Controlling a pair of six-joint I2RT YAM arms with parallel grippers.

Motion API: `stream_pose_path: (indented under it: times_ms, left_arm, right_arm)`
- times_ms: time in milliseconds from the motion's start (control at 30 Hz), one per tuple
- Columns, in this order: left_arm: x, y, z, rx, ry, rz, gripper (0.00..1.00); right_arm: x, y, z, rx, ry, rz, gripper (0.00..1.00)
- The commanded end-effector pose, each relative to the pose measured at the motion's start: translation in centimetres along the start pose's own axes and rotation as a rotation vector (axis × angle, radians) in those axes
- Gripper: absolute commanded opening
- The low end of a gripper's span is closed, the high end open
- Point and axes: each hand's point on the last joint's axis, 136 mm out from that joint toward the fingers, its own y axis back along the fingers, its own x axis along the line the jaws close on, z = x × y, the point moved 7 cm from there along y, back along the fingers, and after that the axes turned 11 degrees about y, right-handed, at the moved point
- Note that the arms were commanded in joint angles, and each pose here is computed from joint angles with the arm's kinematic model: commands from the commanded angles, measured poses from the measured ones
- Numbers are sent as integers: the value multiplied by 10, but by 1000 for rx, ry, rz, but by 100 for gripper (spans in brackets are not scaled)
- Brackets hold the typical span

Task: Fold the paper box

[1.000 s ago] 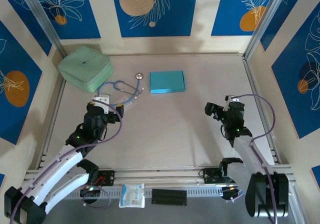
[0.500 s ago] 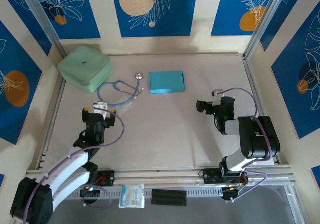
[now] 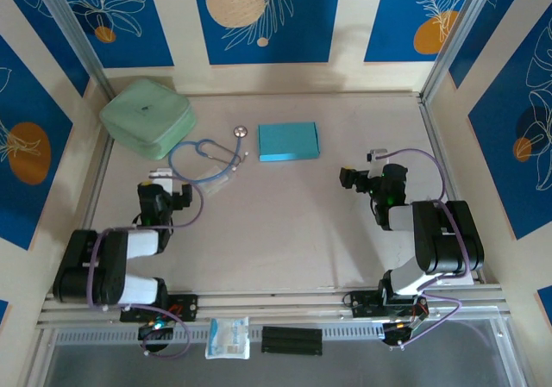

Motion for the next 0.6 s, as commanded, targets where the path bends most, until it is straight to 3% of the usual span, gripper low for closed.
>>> stream_pose_path:
  times_ms: [0, 33, 100, 133, 567]
  left_arm:
    - [-14, -21, 19, -87, 53, -143, 99]
    - [-18, -26, 19, -108, 40, -174, 99]
    - [-21, -29, 19, -18, 19, -183, 99]
    - [-22, -29, 20, -59, 18, -195, 99]
    - [-23, -28, 19, -50, 14, -206, 99]
  right_arm:
    - [-3, -1, 11, -30, 15, -22, 99]
    - [-2, -1, 11, -28, 15, -20, 99]
    - [-3, -1, 11, -27, 14, -21, 99]
    - [-3, -1, 10, -28, 14, -21, 99]
    - [-3, -2, 11, -27, 14, -21, 99]
